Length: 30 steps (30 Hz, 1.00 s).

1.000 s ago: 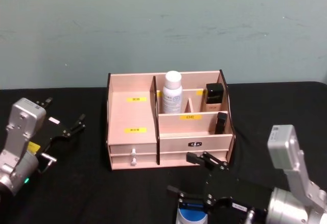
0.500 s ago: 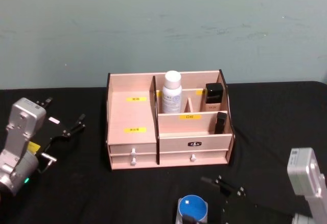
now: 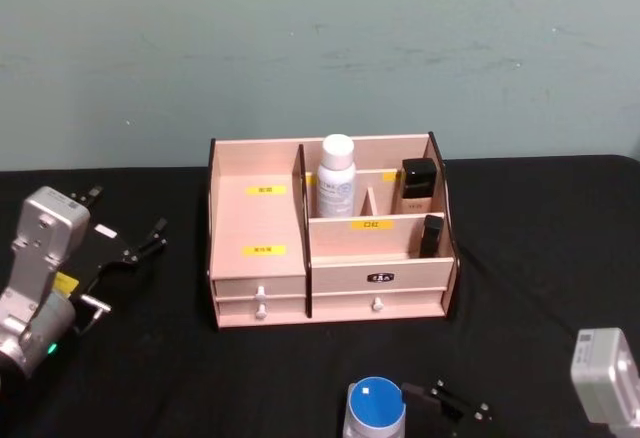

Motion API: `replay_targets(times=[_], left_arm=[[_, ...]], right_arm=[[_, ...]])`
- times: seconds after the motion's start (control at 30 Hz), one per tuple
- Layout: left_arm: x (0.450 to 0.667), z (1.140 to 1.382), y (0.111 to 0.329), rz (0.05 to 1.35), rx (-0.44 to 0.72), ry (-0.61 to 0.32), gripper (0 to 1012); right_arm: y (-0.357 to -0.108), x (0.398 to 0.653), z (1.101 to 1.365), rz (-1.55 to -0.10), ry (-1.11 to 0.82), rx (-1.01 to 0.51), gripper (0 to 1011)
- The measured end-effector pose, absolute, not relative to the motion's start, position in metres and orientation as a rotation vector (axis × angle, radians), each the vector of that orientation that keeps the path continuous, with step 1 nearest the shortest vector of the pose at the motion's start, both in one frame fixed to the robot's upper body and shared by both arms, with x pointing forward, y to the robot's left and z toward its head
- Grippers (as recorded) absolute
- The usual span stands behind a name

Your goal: Pick up the facial cleanser and watermelon frost from the table and place them into the tiered storage box.

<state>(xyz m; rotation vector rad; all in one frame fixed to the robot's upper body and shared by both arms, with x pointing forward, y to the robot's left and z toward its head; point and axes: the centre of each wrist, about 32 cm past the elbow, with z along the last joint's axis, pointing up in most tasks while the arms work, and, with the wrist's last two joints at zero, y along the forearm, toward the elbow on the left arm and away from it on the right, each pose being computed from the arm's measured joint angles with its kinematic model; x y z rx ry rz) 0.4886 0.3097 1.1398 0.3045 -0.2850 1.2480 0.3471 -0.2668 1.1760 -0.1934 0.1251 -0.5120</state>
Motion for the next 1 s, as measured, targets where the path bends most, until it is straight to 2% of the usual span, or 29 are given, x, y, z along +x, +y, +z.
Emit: replay_targets(times=[0.7, 1.0], left_arm=[[0.489, 1.140, 0.310, 1.248, 0.304, -0.285, 1010], [0.489, 1.140, 0.310, 1.248, 0.305, -0.285, 1010]], right_arm=[[-0.290, 0.348, 1.161, -0.621, 0.141, -0.146, 1003], [-0.292, 0.360, 1.150, -0.645, 0.164, -0.148, 1002]])
